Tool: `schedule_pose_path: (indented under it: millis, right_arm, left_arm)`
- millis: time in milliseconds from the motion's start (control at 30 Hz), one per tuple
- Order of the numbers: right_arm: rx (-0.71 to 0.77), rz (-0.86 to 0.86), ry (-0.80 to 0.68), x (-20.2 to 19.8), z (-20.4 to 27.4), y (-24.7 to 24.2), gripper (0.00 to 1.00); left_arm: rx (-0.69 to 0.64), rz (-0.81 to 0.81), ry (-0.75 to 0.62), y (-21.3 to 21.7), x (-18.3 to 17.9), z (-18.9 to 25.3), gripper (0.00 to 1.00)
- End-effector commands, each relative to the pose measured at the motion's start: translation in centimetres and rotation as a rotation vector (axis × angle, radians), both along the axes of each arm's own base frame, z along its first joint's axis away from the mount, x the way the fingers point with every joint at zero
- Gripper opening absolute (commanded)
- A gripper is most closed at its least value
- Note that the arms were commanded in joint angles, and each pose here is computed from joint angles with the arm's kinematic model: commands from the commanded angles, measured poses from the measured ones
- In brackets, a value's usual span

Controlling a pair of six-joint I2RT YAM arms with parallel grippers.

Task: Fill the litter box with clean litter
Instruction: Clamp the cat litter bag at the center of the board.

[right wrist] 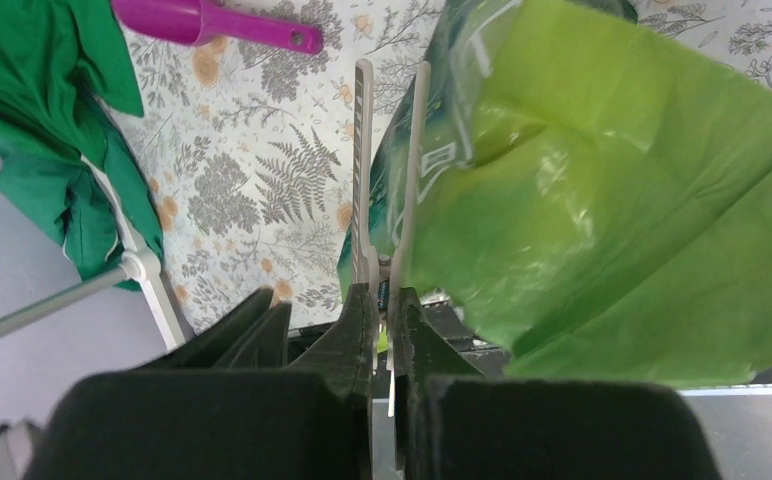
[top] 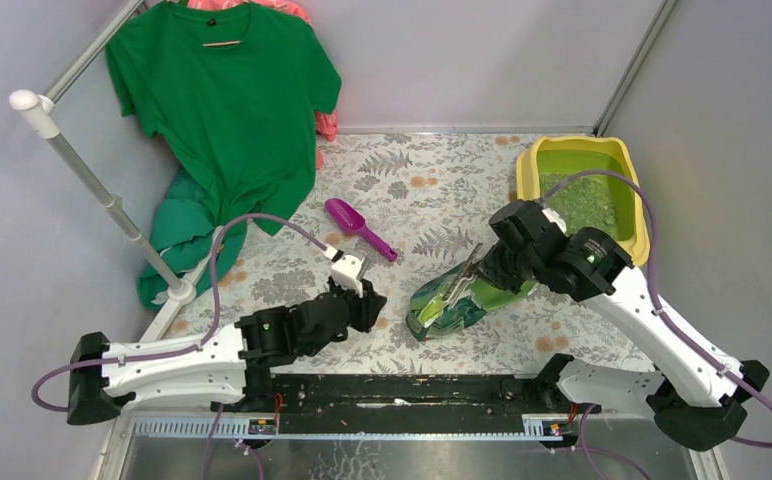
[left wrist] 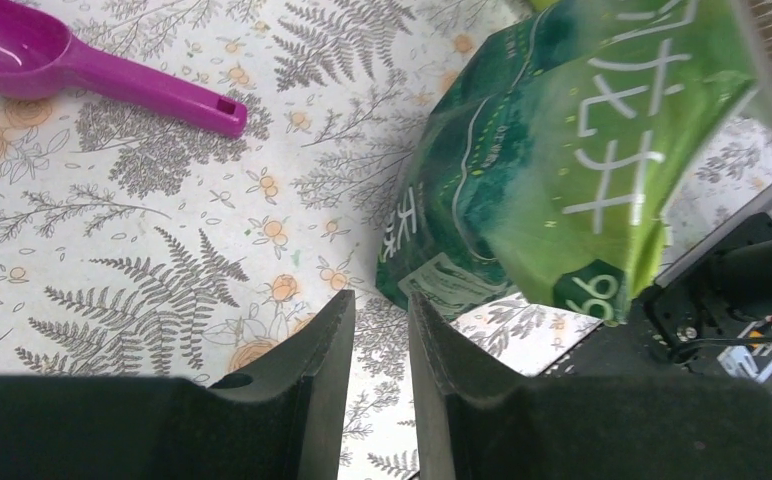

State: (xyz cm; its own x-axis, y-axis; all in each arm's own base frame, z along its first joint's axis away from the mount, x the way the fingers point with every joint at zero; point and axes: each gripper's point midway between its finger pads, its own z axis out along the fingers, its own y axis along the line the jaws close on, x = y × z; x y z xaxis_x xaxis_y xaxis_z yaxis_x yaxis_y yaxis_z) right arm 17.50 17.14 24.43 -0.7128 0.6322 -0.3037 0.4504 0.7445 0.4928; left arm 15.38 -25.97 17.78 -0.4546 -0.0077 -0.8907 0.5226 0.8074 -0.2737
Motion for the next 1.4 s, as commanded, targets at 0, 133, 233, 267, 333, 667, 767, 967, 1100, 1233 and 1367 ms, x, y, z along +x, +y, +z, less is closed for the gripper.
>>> schedule_pose_path:
  millis: [0, 133, 233, 267, 333, 667, 767, 967, 1100, 1233, 1367]
  right_arm:
    - [-0.016, -0.025, -0.078, 0.2, 3.2, 0.8, 0.0]
    - [-0.019, -0.044, -0.08, -1.0, 3.9, 1.8, 0.0]
    - [0.002, -0.064, -0.089, -1.9, 4.1, 2.3, 0.0]
    - [0.002, -0.071, -0.083, -2.2, 4.0, 2.4, 0.0]
    - [0.0, -0.088, -0.075, -2.8, 3.7, 2.4, 0.0]
    - [-0.051, -0.18, -0.062, -3.4, 3.1, 1.6, 0.0]
    - [-0.052, -0.213, -0.069, -3.1, 2.8, 1.3, 0.0]
    - [-0.075, -0.231, -0.08, -2.6, 2.4, 1.5, 0.0]
    - [-0.093, -0.228, -0.059, -2.7, 1.7, 1.7, 0.0]
    - [-0.097, -0.232, -0.05, -2.8, 1.1, 1.6, 0.0]
    - [-0.101, -0.238, -0.039, -2.9, 0.1, 1.5, 0.0]
  left_arm:
    - [-0.025, -0.037, -0.016, -1.1, 0.7, 0.0, 0.33]
    - [-0.028, -0.044, -0.014, -1.6, 1.3, -0.2, 0.33]
    - [-0.044, -0.045, -0.022, -1.8, 1.8, 0.3, 0.33]
    - [-0.045, -0.045, -0.023, -1.9, 2.0, 0.4, 0.33]
    - [-0.046, -0.039, -0.026, -1.8, 2.6, 0.7, 0.33]
    - [-0.073, -0.067, -0.026, -2.4, 4.5, 1.4, 0.32]
    - [-0.074, -0.071, -0.02, -2.4, 4.8, 1.0, 0.32]
    - [-0.079, -0.079, 0.005, -2.3, 5.6, -0.3, 0.31]
    - [-0.082, -0.083, 0.01, -2.2, 5.7, -0.4, 0.31]
    - [-0.089, -0.088, 0.007, -2.2, 5.8, -0.1, 0.3]
    - [-0.089, -0.09, 0.005, -2.3, 6.0, 0.1, 0.3]
